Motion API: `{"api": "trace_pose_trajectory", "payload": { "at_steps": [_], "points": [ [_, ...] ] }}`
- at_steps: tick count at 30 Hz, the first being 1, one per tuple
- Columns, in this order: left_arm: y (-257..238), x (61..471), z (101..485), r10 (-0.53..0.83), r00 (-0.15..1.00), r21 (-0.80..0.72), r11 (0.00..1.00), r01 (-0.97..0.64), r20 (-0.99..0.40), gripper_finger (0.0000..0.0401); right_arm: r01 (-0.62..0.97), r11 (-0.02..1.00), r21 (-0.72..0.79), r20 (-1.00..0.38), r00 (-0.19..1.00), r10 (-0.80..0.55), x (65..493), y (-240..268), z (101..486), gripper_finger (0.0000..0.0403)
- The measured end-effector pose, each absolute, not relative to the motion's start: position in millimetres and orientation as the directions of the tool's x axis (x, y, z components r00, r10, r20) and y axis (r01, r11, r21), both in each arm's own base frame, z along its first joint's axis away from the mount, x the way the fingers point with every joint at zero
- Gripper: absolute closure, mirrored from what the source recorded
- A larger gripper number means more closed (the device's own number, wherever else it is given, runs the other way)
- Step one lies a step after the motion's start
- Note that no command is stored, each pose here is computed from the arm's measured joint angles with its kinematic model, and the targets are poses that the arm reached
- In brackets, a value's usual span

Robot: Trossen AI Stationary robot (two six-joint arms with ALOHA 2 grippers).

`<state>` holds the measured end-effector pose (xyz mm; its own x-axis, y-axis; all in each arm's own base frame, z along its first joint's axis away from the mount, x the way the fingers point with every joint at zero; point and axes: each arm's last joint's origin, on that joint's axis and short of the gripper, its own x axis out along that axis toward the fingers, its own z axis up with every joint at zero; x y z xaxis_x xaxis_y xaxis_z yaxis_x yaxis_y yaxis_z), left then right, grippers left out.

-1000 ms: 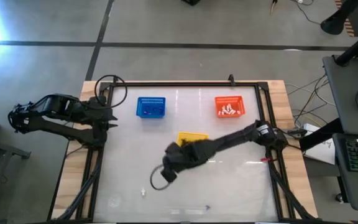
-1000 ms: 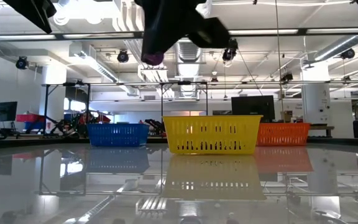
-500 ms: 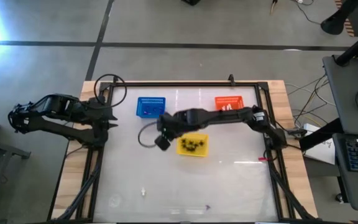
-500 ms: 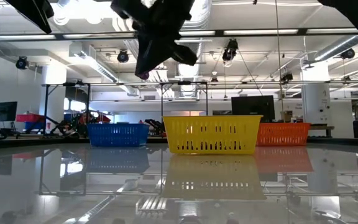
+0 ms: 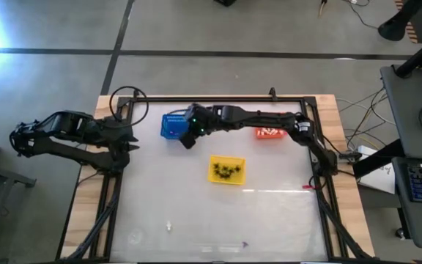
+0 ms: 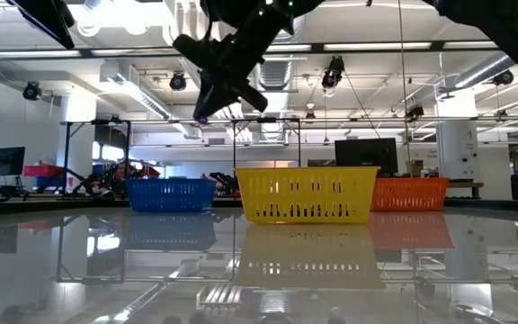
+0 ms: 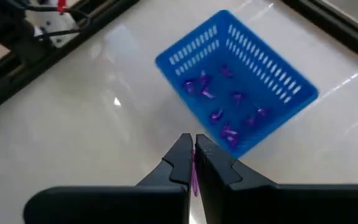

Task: Sort Halloween decoration
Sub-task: Put the purple witch hat toy into the blue bin

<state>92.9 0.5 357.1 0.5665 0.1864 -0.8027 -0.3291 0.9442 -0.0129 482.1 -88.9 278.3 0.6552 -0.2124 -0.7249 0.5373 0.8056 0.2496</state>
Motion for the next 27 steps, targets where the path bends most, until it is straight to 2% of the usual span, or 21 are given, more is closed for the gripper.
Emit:
{"api": "trace_pose_trajectory", "payload": {
  "at_steps": [10,14,21,27],
  "points": [
    [0,94,357,0.189,0.564,-0.056,0.92,-0.388,-0.804,0.0296,0.508,0.822,0.257,-0.71,0.676,-0.196,493,-132,246,0.0394],
    [1,94,357,0.192,0.565,-0.074,0.907,-0.414,-0.802,0.0296,0.474,0.835,0.279,-0.715,0.683,-0.149,493,-146,238,0.0394],
    [2,96,357,0.247,0.56,-0.074,0.869,-0.489,-0.791,0.0296,0.467,0.841,0.275,-0.714,0.684,-0.147,496,-156,225,0.0393],
    [2,102,357,0.251,0.557,-0.09,0.854,-0.513,-0.791,0.0296,0.39,0.875,0.286,-0.704,0.705,-0.085,496,-157,224,0.0384]
  ]
}}
